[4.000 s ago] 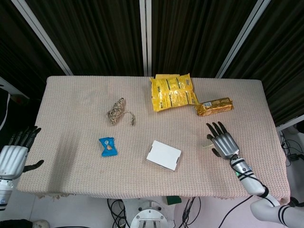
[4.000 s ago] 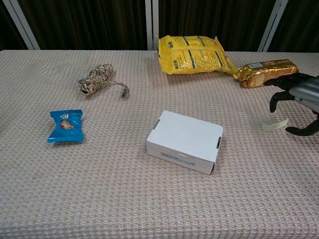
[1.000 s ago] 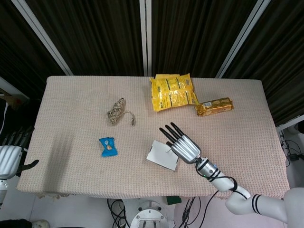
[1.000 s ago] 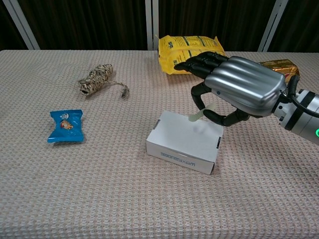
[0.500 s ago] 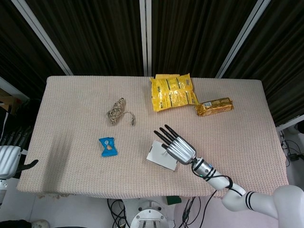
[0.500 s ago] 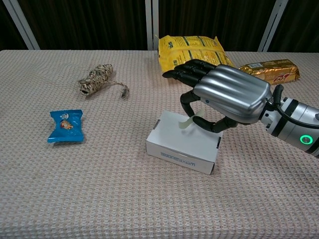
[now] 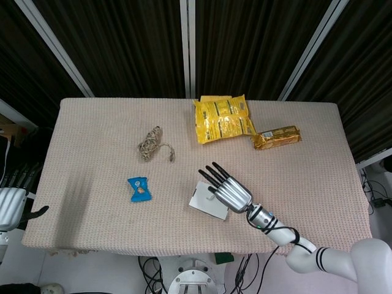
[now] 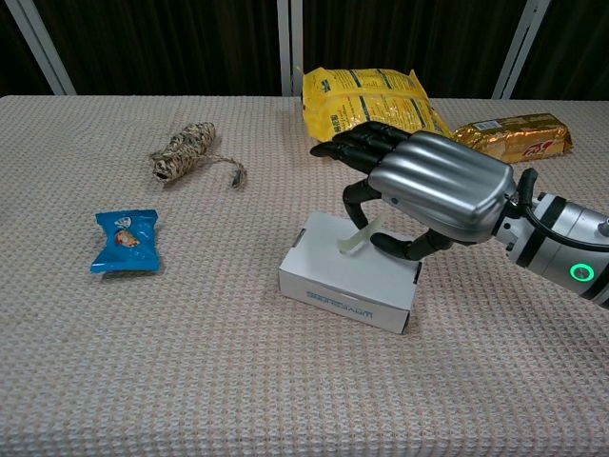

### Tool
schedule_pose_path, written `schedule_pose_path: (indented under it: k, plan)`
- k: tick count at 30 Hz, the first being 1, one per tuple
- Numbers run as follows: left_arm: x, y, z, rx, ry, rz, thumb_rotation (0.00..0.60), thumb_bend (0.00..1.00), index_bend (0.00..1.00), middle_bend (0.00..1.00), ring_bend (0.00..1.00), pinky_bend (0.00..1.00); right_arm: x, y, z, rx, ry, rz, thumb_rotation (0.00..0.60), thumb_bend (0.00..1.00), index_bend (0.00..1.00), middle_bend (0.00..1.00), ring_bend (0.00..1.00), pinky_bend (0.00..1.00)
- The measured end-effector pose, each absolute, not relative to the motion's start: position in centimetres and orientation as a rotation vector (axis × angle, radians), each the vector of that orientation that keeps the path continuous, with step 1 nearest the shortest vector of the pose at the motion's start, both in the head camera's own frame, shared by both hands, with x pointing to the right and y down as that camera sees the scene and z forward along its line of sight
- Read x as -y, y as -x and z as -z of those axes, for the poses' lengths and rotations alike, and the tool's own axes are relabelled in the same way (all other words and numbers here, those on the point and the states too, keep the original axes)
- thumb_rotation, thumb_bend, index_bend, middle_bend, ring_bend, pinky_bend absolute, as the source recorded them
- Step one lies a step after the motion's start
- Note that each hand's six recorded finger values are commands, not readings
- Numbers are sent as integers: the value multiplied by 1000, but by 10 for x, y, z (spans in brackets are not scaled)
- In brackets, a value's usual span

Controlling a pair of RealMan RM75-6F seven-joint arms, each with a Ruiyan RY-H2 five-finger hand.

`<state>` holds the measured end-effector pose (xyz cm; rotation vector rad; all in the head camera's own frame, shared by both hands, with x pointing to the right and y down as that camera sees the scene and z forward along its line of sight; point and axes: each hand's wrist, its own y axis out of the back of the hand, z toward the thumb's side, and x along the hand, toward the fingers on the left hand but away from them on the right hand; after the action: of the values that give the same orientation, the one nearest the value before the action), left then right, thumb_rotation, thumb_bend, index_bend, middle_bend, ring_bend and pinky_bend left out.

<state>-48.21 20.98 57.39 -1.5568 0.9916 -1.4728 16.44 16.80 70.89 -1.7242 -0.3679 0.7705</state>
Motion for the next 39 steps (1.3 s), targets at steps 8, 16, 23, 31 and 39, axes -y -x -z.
schedule_pose_path:
  k: [8,16,23,31,39]
  plan:
    - [-210,482,-574,-989,1558,1473,600,0,84,74,0,93,-170,-166,-708,354,1737,-781,600,344,477,0,0,0]
    - [-209,479,-575,-983,1562,1468,600,0,83,74,0,93,-171,-170,-701,365,1739,-775,600,340,476,0,0,0]
    - [-209,478,-575,-979,1563,1466,600,0,83,74,0,93,-175,-174,-698,342,1750,-781,600,327,476,0,0,0]
    - [-209,477,-575,-978,1563,1465,600,0,84,74,0,93,-179,-179,-687,369,1759,-762,600,321,475,0,0,0]
    - [-210,478,-576,-977,1565,1470,600,0,83,74,0,93,-182,-182,-684,392,1850,-771,231,477,365,0,0,0]
